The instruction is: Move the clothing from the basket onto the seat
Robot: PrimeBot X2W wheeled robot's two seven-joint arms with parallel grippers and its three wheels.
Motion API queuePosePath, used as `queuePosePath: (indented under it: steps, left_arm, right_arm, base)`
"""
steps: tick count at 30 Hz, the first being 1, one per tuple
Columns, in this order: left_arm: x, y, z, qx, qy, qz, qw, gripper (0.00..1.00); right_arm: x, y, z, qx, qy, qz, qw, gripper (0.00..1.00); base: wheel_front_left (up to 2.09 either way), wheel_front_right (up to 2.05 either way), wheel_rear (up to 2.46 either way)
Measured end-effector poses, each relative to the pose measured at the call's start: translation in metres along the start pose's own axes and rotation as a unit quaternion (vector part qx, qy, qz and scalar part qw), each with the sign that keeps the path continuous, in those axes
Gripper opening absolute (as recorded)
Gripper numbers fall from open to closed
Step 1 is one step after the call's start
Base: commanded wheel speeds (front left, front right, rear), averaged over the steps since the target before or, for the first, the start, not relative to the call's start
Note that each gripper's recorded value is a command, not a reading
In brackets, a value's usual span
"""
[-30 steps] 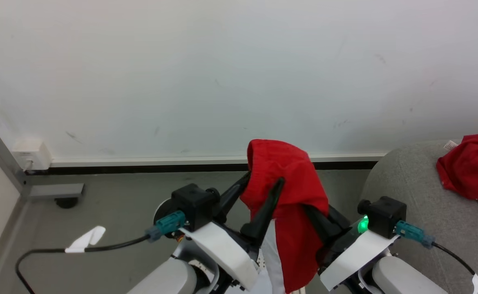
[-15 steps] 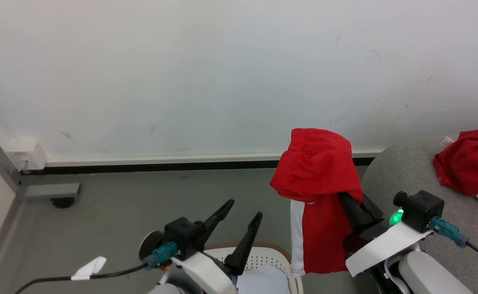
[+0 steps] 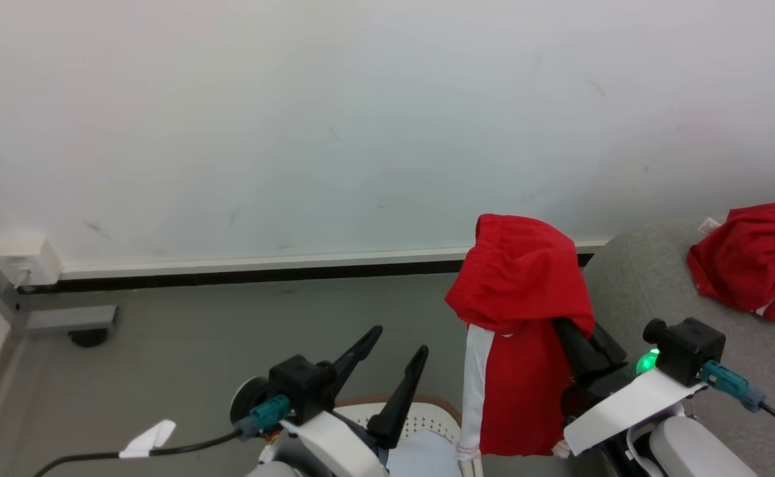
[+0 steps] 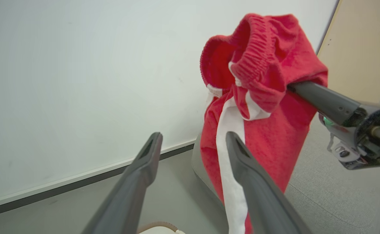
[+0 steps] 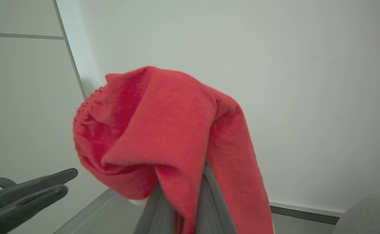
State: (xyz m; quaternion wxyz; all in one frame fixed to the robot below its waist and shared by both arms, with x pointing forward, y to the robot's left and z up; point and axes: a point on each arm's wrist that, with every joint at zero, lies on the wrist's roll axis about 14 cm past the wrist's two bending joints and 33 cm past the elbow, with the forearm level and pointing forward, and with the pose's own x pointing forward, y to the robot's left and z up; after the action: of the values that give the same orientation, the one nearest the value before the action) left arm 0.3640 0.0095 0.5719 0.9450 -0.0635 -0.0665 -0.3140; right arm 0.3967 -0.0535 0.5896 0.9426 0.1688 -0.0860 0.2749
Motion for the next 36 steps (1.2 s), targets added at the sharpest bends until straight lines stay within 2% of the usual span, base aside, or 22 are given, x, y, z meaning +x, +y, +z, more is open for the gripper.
queuePosePath:
  steps: [13, 22, 29, 32, 36]
  left_arm:
    - [0.027, -0.051, -0.016, -0.027, 0.014, -0.087, 0.996, 1.0]
    - [0.046, -0.107, -0.027, -0.058, 0.024, -0.179, 0.982, 1.0]
    - [0.056, -0.127, -0.038, -0.077, 0.034, -0.22, 0.972, 1.0]
    - [0.061, -0.134, -0.04, -0.089, 0.033, -0.242, 0.966, 1.0]
    - [0.067, -0.137, -0.049, -0.1, 0.039, -0.262, 0.959, 1.0]
  right_arm:
    - [-0.036, -0.045, 0.018, -0.024, -0.02, -0.074, 0.997, 0.0]
    - [-0.077, -0.09, 0.036, -0.048, -0.034, -0.151, 0.987, 0.0]
    - [-0.094, -0.122, 0.045, -0.059, -0.042, -0.201, 0.977, 0.0]
    - [-0.093, -0.146, 0.061, -0.082, -0.056, -0.223, 0.97, 0.0]
    - [-0.08, -0.179, 0.094, -0.14, -0.071, -0.236, 0.959, 0.0]
  base:
    - [0.0, 0.0, 0.0]
    - [0.0, 0.0, 0.0]
    - [0.0, 0.0, 0.0]
    - [0.0, 0.0, 0.0]
    - [0.0, 0.0, 0.0]
